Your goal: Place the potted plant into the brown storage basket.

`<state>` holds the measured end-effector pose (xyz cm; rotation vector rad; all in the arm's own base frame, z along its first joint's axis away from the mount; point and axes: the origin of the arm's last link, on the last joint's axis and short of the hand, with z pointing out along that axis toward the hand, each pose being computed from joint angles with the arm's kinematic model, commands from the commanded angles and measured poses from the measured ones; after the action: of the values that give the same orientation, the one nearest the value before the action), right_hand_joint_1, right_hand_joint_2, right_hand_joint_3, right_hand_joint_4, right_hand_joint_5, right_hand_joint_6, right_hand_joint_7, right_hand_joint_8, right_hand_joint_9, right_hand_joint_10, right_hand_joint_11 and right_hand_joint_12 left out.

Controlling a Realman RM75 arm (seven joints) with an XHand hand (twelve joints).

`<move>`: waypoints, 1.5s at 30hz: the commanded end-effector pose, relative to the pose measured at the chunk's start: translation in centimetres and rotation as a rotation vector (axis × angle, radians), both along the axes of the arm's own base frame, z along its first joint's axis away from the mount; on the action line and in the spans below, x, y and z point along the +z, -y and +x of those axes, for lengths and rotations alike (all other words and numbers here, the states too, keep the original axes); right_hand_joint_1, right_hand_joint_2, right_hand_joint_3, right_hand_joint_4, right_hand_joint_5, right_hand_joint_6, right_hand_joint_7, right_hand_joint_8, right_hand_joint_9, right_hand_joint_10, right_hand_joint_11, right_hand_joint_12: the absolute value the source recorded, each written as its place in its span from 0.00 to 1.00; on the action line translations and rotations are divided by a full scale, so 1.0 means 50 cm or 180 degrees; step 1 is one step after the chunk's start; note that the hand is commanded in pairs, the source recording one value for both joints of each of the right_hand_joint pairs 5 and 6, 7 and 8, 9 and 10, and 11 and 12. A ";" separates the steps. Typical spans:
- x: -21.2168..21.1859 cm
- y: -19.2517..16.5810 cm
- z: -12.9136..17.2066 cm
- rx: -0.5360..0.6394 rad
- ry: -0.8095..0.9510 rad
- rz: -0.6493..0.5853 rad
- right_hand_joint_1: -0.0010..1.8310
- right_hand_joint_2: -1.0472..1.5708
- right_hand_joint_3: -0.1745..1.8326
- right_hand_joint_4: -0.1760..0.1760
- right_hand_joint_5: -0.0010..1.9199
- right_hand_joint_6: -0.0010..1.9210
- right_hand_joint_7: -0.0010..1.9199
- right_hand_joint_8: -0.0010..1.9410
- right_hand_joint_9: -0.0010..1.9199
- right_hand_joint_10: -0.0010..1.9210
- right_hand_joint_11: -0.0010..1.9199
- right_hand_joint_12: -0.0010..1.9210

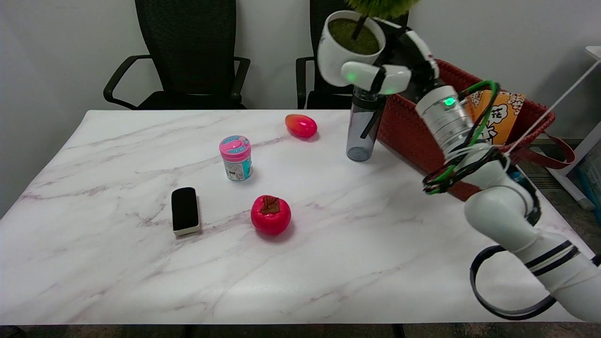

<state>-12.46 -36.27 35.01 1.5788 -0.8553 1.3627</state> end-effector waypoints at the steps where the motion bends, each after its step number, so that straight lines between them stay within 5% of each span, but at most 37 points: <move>1: 0.302 0.000 0.069 -0.0313 -0.0022 -0.1126 0.67 0.65 0.55 0.50 0.47 0.47 0.53 0.52 0.33 0.33 0.22 0.22; 22: 0.531 0.038 -0.046 -0.0896 0.0228 -0.2179 0.67 0.67 0.53 0.50 0.47 0.47 0.56 0.55 0.38 0.38 0.30 0.30; 31: 0.501 0.037 -0.081 -0.1029 0.0074 -0.2040 0.66 0.68 0.51 0.50 0.48 0.48 0.58 0.57 0.46 0.46 0.41 0.41; 45: 0.415 0.098 -0.014 -0.0950 -0.0588 -0.1622 0.67 0.66 0.53 0.50 0.46 0.46 0.57 0.57 0.45 0.45 0.42 0.42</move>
<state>-14.73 -39.07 58.22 0.9721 -0.5748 1.2502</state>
